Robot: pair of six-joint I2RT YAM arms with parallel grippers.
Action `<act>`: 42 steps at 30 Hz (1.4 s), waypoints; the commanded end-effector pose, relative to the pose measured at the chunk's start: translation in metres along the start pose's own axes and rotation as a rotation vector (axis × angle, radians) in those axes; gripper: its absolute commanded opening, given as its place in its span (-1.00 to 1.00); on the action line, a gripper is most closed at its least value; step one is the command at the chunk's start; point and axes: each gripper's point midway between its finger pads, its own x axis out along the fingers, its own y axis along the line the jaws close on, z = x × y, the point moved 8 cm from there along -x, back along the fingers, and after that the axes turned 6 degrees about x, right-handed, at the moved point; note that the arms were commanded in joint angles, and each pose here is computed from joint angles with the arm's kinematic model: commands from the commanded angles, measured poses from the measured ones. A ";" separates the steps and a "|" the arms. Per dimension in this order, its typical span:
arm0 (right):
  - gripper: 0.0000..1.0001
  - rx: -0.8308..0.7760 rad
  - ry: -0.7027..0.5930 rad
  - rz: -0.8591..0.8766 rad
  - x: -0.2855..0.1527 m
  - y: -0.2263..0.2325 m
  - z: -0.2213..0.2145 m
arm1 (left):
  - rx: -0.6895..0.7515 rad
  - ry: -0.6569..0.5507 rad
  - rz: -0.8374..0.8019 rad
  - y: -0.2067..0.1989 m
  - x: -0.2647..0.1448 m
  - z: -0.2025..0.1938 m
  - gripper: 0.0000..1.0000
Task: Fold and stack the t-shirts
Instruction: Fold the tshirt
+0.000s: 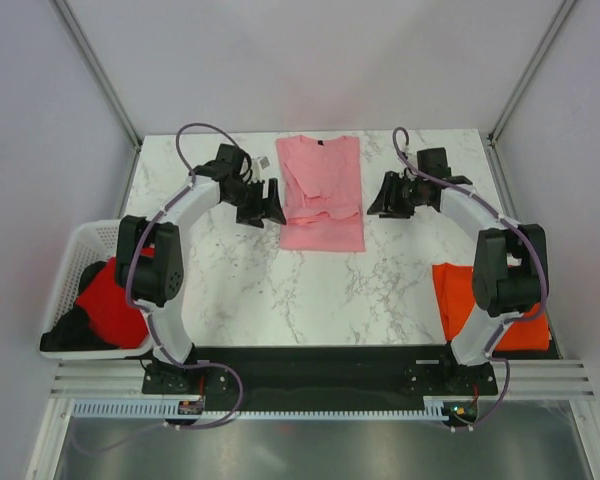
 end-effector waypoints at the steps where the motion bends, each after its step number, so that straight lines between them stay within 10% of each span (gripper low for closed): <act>1: 0.03 0.088 0.097 0.066 -0.006 -0.007 -0.038 | -0.096 0.077 -0.187 -0.009 -0.007 -0.028 0.63; 10: 0.04 0.327 0.188 0.130 0.012 -0.030 -0.080 | -0.262 0.142 -0.336 -0.001 0.015 -0.040 0.36; 42: -0.08 0.406 0.265 0.077 0.049 -0.048 -0.087 | -0.303 0.231 -0.330 0.011 0.068 -0.043 -0.11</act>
